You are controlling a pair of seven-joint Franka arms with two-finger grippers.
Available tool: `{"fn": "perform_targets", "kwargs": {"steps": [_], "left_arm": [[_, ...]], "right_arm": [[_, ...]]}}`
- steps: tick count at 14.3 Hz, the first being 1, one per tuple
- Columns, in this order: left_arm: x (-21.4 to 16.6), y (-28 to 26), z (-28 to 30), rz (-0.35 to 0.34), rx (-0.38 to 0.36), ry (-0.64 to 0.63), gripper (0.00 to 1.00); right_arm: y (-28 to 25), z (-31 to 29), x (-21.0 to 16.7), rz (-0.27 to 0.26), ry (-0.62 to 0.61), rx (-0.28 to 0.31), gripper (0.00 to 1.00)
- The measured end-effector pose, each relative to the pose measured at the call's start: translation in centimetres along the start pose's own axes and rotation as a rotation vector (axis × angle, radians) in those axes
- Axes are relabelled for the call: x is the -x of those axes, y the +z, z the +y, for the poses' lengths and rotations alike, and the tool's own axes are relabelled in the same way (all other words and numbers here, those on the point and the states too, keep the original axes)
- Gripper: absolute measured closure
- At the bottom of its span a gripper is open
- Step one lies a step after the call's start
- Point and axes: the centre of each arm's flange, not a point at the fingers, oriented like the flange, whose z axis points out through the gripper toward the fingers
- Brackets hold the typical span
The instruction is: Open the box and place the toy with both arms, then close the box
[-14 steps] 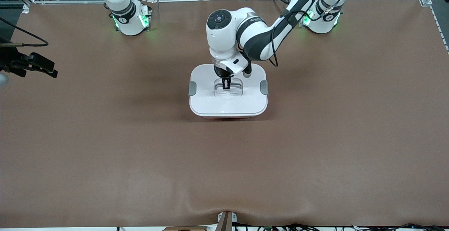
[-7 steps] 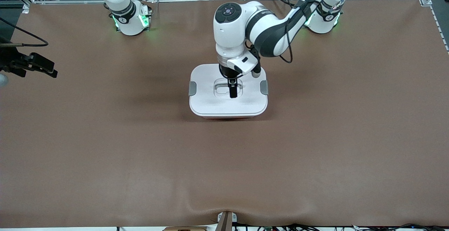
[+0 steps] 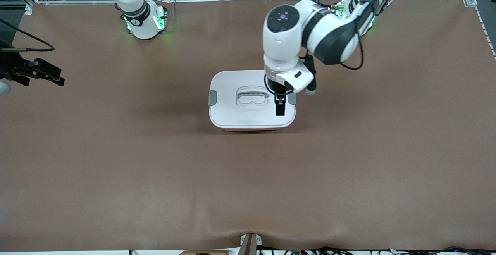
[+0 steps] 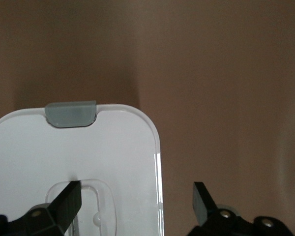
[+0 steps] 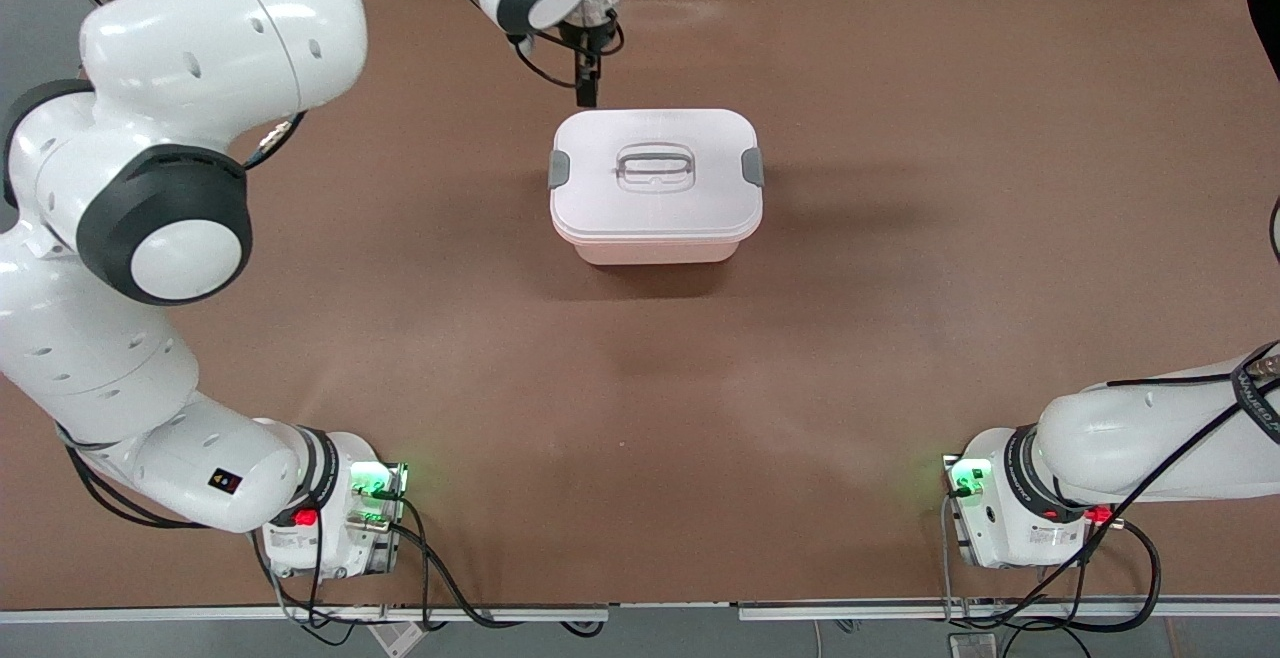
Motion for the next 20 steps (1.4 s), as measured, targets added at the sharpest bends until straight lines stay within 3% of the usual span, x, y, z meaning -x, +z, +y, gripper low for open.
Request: {"fn": "perform_targets", "kwargs": {"steps": [5, 10, 13, 17, 20], "left_arm": [[-5.5, -1.4, 2.7, 0.029, -0.051, 0.174, 0.0], [-10.1, -2.2, 5.1, 0.031, -0.049, 0.329, 0.0], [-13.9, -2.8, 6.8, 0.029, -0.043, 0.416, 0.0], [-15.9, -3.4, 7.8, 0.027, -0.033, 0.524, 0.0], [-21.8, -3.0, 9.3, 0.028, -0.068, 0.623, 0.0]], "right_arm": [[-0.9, 0.1, 0.2, 0.021, 0.001, 0.009, 0.0], [-2.9, -2.2, 1.5, 0.06, -0.049, 0.103, 0.0], [-2.7, -0.8, 1.7, 0.038, -0.021, 0.109, 0.0], [-2.1, 1.9, 2.4, -0.032, 0.031, 0.106, 0.0], [-2.1, 1.9, 2.5, -0.037, 0.05, 0.106, 0.0]]}}
